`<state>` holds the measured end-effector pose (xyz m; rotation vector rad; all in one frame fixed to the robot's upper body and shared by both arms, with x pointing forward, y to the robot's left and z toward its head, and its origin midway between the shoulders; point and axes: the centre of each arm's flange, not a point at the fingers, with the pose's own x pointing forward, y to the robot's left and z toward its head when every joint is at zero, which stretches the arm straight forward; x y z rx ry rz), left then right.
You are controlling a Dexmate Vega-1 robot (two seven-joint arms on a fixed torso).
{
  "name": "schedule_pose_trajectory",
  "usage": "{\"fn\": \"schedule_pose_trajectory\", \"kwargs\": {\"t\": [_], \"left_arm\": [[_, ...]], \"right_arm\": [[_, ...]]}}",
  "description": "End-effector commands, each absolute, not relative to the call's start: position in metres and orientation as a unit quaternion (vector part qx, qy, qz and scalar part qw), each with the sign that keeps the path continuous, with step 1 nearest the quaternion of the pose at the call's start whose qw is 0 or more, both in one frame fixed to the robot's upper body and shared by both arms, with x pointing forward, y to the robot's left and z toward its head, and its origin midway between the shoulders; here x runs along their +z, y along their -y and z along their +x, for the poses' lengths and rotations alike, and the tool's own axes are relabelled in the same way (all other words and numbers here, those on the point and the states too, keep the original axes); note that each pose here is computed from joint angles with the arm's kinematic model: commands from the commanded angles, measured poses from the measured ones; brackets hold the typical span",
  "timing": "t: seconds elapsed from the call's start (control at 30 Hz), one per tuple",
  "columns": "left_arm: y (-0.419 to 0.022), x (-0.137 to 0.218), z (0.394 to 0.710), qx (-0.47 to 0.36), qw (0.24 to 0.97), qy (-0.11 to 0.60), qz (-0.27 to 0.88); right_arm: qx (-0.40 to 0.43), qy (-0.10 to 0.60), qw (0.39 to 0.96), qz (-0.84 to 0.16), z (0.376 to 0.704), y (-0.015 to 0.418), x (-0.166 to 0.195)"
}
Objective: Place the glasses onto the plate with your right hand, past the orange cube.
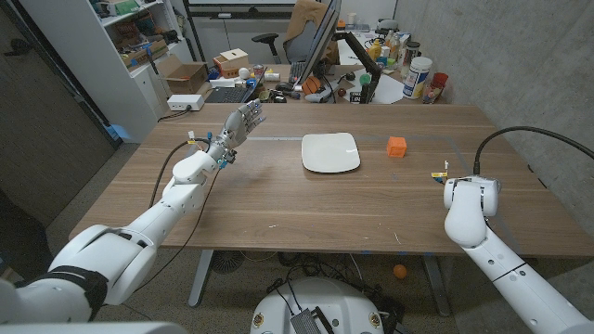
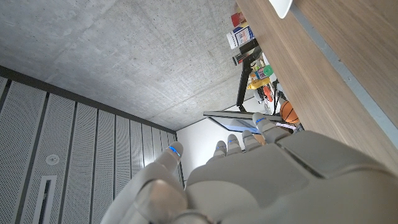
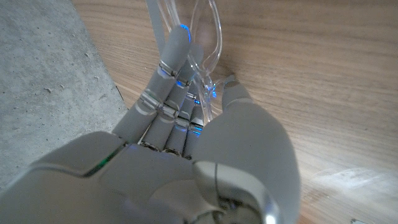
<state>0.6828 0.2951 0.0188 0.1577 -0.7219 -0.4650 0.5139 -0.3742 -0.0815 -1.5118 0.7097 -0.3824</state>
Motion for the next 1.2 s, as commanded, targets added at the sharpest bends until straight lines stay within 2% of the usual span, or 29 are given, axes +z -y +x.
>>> {"fn": "schedule_pose_trajectory", "kwargs": {"t": [0.03,0.57,1.2], "left_arm": [[-0.294,0.019,0.685,-0.227,0.906,0.347,0.078],[-0.295,0.019,0.689,-0.229,0.907,0.346,0.077],[-0.296,0.02,0.688,-0.227,0.906,0.349,0.073]], "right_arm": [[-0.18,-0.284,0.659,-0.673,0.511,0.371,-0.079],[-0.21,-0.236,0.666,-0.676,0.501,0.365,-0.06],[-0.24,-0.192,0.647,-0.698,0.49,0.356,-0.028]]}}
